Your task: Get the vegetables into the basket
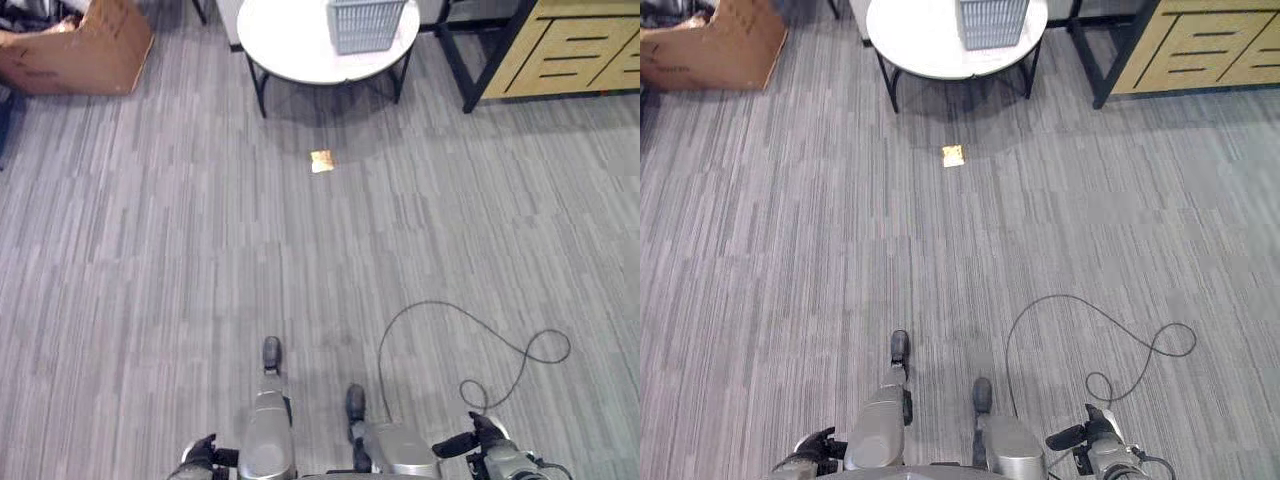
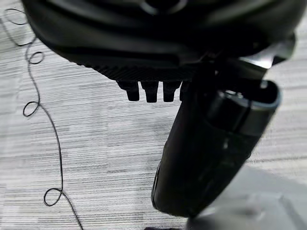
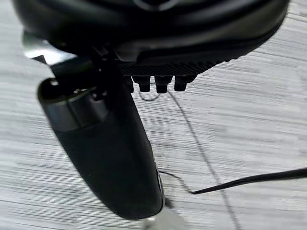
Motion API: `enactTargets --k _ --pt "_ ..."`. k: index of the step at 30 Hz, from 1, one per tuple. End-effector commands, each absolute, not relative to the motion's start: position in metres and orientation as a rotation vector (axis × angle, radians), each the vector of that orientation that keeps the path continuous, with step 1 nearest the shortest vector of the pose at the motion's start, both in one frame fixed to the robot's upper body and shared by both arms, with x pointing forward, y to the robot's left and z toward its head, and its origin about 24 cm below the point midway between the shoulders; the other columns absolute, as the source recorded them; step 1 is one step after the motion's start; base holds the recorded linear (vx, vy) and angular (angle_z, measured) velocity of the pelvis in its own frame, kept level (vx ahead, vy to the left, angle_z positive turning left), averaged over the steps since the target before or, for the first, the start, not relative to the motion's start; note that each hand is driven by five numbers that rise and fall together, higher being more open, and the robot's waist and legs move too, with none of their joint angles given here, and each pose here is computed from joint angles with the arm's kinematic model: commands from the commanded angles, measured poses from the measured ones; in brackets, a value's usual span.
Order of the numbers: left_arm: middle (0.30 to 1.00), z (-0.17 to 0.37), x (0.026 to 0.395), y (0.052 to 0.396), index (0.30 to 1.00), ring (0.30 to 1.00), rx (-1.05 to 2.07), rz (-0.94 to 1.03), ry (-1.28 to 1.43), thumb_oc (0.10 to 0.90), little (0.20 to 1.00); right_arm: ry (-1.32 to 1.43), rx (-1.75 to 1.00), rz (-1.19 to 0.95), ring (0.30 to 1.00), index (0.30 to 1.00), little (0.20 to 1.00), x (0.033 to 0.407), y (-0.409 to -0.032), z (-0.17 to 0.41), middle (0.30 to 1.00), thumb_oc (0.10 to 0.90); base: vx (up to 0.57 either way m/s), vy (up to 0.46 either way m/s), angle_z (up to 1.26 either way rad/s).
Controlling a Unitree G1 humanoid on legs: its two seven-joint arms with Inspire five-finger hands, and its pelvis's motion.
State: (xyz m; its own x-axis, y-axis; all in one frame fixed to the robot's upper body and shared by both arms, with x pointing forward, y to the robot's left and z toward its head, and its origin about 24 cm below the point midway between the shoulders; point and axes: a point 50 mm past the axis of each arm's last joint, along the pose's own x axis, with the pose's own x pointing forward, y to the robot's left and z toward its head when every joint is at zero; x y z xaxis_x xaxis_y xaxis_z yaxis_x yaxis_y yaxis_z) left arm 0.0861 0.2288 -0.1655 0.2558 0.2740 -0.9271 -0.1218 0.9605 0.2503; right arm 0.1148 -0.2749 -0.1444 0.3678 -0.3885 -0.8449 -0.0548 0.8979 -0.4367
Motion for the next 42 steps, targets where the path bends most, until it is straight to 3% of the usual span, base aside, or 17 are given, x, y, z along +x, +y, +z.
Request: enactTargets --k 1,12,21,29,42 --pt "1.0 -0.162 0.084 0.244 1.0 1.0 0.237 0.24 1.271 0.9 1.0 1.227 -0.42 -0.204 1.0 1.0 1.0 0.094 -0.27 -0.151 1.0 0.9 0.13 0.285 -0.47" --pt "1.0 -0.156 0.092 0.259 1.0 1.0 0.255 0.283 1.242 0.9 1.0 1.107 -0.409 -0.14 1.0 1.0 1.0 0.127 -0.248 -0.146 1.0 0.9 0.12 0.202 -0.1" --pt "1.0 -0.156 0.101 0.25 1.0 1.0 0.2 0.298 1.218 0.9 1.0 1.039 -0.427 -0.145 1.0 1.0 1.0 0.148 -0.25 -0.138 1.0 0.9 0.18 -0.001 -0.14" --pt "1.0 -0.159 0.093 0.246 1.0 1.0 0.099 0.361 1.224 0.9 1.0 1.035 -0.468 -0.118 1.0 1.0 1.0 0.147 -0.257 -0.135 1.0 0.9 0.37 -0.228 0.26" --pt "1.0 -0.151 0.125 0.238 1.0 1.0 0.063 0.399 1.098 0.9 1.0 1.093 -0.504 -0.273 1.0 1.0 1.0 0.127 -0.292 -0.132 1.0 0.9 0.26 -0.202 0.11"
